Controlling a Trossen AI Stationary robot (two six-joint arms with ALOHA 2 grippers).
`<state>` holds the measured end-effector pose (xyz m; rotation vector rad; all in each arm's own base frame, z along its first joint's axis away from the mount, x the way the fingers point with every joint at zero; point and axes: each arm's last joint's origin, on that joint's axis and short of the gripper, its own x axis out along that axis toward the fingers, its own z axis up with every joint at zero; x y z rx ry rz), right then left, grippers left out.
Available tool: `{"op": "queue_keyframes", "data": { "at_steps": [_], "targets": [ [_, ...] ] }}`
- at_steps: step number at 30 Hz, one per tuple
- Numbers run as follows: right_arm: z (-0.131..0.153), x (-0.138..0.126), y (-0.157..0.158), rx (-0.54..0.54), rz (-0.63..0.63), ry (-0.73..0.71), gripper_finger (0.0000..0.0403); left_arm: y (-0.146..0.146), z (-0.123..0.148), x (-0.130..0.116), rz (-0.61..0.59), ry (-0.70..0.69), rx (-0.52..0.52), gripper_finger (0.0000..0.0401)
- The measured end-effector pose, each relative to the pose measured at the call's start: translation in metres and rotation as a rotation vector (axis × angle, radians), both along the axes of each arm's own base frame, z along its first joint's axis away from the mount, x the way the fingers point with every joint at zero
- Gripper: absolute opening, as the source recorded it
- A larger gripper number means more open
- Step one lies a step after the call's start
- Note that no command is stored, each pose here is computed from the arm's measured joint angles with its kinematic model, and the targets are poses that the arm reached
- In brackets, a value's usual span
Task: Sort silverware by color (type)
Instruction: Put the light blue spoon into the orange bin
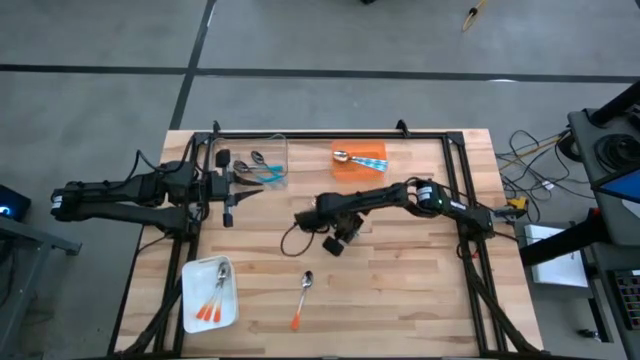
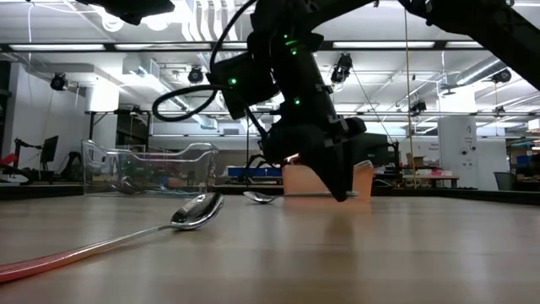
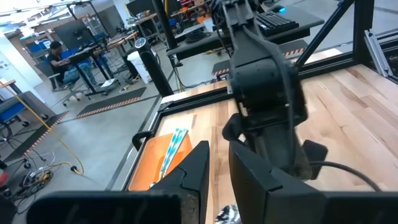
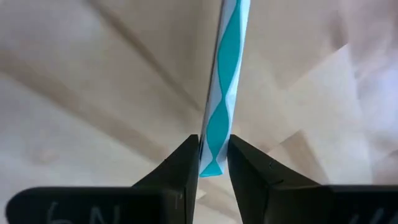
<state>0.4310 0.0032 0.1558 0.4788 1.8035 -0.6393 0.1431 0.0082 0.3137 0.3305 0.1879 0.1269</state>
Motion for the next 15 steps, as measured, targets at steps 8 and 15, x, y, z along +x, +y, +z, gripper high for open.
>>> {"op": "queue_keyframes", "data": {
  "at_steps": [8,15],
  "targets": [
    [0.0006,0.0004,0.0059,0.01,-0.004,-0.008,0.0094,0.0,0.0,0.0,0.0,0.0,0.0,0.0044],
    [0.0037,0.0006,0.0009,0.013,-0.008,-0.018,0.0161,0.0,0.0,0.0,0.0,0.0,0.0,0.0044]
  ]
}}
